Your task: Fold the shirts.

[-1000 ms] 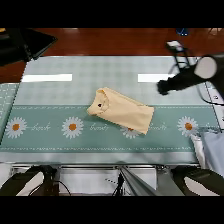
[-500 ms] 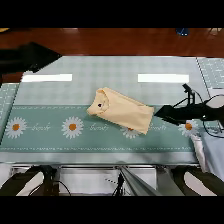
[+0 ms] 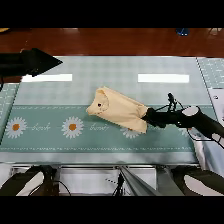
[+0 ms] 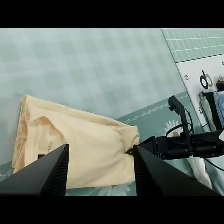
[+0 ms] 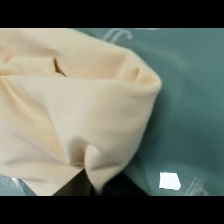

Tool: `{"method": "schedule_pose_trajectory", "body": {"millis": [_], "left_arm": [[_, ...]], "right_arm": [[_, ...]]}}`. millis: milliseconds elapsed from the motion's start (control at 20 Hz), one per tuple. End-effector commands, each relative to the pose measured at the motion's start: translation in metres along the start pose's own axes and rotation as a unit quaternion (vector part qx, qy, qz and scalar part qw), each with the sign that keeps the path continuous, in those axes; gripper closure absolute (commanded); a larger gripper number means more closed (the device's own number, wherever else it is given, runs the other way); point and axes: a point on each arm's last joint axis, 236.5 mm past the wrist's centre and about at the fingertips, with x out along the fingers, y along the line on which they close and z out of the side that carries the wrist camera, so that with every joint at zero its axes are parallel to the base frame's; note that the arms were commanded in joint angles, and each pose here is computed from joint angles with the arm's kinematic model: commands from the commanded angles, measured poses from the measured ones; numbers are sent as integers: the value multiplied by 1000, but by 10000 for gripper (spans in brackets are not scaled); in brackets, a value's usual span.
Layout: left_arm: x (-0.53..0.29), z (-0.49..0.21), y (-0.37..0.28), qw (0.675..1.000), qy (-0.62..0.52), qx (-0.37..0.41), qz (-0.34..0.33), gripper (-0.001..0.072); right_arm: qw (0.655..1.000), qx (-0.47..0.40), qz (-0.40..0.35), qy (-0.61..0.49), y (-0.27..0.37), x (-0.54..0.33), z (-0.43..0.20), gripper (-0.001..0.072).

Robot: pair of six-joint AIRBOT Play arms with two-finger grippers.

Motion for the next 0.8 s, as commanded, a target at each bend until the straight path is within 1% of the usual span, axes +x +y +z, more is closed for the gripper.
{"method": "schedule_pose_trajectory", "body": {"millis": [0,150,200,300,400,500,650,750], "left_arm": [[0,-1,2,1000,1,-2,3,236],[4,-1,13,1000,5,-3,16,237],[6,0,18,1000,5,-5,21,247],[13,1,27,1000,8,-14,26,248],[19,0,36,999,13,-24,28,248],[27,0,47,999,17,-35,31,248],[38,13,70,997,-7,-51,49,248],[44,17,82,996,-15,-59,58,248]], "right_arm": [[998,-24,51,-15,30,-3,10,679],[988,-102,105,-47,75,-74,40,679],[984,-120,111,-70,86,-107,52,679],[980,-127,92,-120,93,-181,68,679],[977,-126,32,-167,77,-251,70,679],[971,-109,-63,-202,43,-310,60,679],[944,-46,-204,-255,-12,-380,40,679],[930,3,-272,-248,-44,-401,21,679]]}}
